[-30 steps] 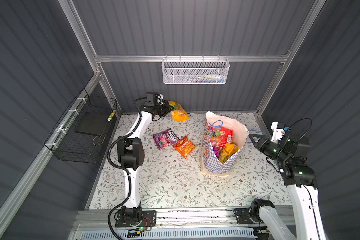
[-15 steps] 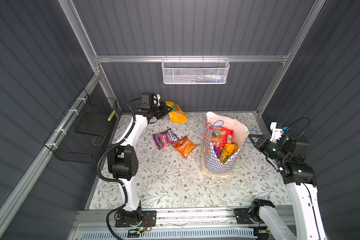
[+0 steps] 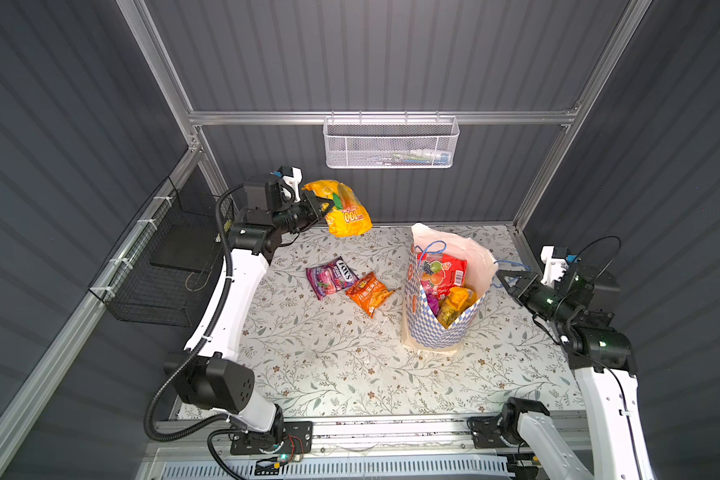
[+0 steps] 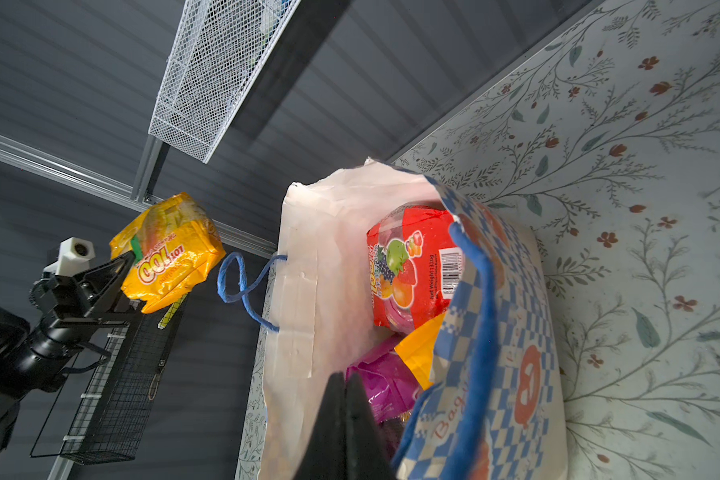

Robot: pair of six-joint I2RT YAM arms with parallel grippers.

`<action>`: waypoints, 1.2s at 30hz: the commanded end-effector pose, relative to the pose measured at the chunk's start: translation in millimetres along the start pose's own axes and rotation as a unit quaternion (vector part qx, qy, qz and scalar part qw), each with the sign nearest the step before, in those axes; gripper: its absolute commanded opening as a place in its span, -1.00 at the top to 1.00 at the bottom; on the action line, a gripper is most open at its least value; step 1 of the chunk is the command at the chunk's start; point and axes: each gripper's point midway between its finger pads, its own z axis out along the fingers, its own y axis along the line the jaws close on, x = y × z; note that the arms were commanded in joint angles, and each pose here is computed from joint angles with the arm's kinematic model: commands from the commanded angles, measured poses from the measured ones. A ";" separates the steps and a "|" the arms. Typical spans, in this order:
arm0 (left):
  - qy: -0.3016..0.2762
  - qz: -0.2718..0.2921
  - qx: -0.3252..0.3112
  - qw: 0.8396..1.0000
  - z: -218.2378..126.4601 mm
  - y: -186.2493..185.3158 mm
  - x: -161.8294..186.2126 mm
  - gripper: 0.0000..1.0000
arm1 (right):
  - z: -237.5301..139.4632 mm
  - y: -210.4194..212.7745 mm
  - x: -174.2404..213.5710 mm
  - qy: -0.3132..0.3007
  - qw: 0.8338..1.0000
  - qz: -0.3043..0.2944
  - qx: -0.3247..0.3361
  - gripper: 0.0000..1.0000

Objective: Place the snacks into the paper bag
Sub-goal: 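Lift the second yellow mango bag upward with the left gripper, then carry the yellow mango bag with the left gripper over the paper bag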

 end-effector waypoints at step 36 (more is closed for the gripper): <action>0.139 0.259 0.166 0.941 59.4 -228.9 188.5 1.00 | -12.2 36.8 -7.4 0.030 0.999 -0.018 -0.037 1.00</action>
